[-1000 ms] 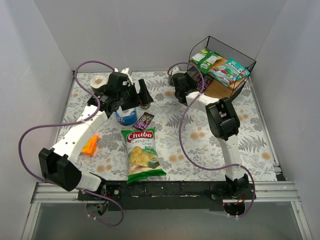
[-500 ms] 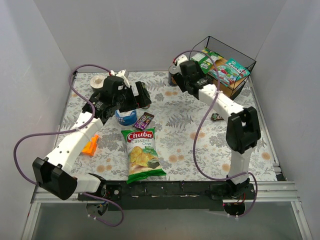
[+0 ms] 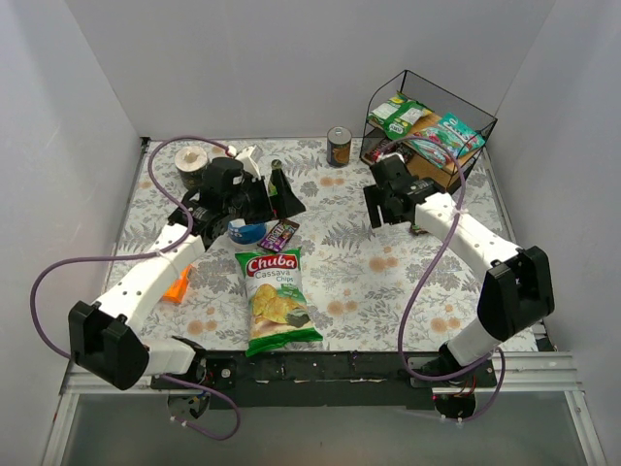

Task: Place and organize the candy bags onto the shelf

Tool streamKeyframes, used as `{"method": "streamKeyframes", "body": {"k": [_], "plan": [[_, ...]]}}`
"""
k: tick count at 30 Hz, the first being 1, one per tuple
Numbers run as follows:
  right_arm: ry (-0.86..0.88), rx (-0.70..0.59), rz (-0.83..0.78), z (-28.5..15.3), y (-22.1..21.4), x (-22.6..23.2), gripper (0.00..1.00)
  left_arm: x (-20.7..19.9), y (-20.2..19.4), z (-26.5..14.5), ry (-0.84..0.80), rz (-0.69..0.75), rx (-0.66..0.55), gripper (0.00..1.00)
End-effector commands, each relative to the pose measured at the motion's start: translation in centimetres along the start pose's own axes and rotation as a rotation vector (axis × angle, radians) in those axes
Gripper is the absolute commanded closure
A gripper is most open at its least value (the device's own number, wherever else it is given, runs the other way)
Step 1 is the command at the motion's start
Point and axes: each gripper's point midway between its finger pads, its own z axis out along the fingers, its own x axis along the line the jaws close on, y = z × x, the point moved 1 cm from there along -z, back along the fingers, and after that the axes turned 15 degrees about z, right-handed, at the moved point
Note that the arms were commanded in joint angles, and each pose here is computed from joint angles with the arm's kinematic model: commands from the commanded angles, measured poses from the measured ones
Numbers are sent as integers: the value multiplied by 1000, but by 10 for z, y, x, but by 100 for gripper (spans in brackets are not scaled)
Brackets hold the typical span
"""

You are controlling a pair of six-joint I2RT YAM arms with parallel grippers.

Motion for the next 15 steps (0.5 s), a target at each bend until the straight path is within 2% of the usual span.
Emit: {"method": "streamKeyframes", "body": {"k": [1, 6, 8, 10, 15], "plan": [[-51, 63, 110, -8, -36, -17, 12, -12, -15, 11, -105, -46, 26, 2], [-114, 71, 76, 16, -47, -21, 24, -6, -33, 20, -97, -101, 78, 2], [-181, 81, 24, 31, -47, -27, 25, -7, -35, 19, -99, -109, 83, 2], [-229, 35, -1, 41, -33, -29, 25, -7, -36, 18, -100, -112, 85, 2], [-343, 48, -77, 72, -27, -30, 25, -7, -36, 10, -88, -107, 79, 2]]}}
